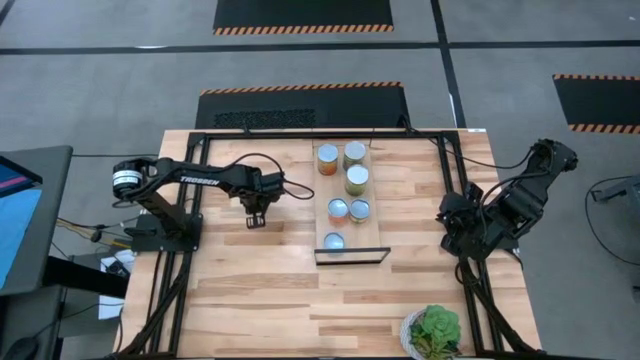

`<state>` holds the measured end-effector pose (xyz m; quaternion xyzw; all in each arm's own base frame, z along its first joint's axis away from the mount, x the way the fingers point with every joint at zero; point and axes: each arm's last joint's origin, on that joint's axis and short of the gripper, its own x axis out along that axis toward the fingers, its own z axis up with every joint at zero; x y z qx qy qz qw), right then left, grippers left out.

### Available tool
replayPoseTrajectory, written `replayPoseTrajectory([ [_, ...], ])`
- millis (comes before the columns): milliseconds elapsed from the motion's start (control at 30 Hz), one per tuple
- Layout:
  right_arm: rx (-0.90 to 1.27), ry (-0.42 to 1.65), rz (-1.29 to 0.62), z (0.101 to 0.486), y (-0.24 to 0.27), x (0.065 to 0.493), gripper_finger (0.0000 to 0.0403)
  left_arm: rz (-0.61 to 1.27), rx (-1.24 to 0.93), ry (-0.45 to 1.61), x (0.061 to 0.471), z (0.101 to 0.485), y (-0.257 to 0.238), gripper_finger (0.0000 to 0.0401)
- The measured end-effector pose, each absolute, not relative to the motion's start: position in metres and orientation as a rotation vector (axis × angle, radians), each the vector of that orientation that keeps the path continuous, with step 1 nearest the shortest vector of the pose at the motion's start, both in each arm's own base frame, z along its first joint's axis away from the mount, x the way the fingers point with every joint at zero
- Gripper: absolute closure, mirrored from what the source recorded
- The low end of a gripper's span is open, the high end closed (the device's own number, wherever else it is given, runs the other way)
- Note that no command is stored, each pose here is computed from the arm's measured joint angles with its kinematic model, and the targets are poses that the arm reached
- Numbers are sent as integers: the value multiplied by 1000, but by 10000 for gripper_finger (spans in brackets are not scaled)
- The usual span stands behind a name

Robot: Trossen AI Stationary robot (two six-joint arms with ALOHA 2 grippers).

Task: Pick and place cans onto a shelf
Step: Put the canned pineapple rings on the shelf

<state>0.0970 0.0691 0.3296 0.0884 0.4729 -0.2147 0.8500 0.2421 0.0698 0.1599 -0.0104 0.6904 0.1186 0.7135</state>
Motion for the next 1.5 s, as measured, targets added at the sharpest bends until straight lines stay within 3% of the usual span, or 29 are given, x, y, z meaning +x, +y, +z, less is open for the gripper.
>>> replayPoseTrajectory([
  [200,184,997,-451,330,69,97,337,255,-28,1523,242,159,69,302],
  [300,184,997,-451,330,69,97,337,248,-36,1504,244,159,69,320],
  [433,188,993,-449,330,69,97,337,267,-60,1478,247,159,64,386],
  [533,192,991,-447,330,70,98,337,269,-67,1468,249,159,59,396],
  [1067,199,985,-443,330,70,98,337,27,-245,1340,269,160,-7,401],
  [1500,210,977,-436,330,71,99,337,101,-61,1210,281,177,-48,401],
])
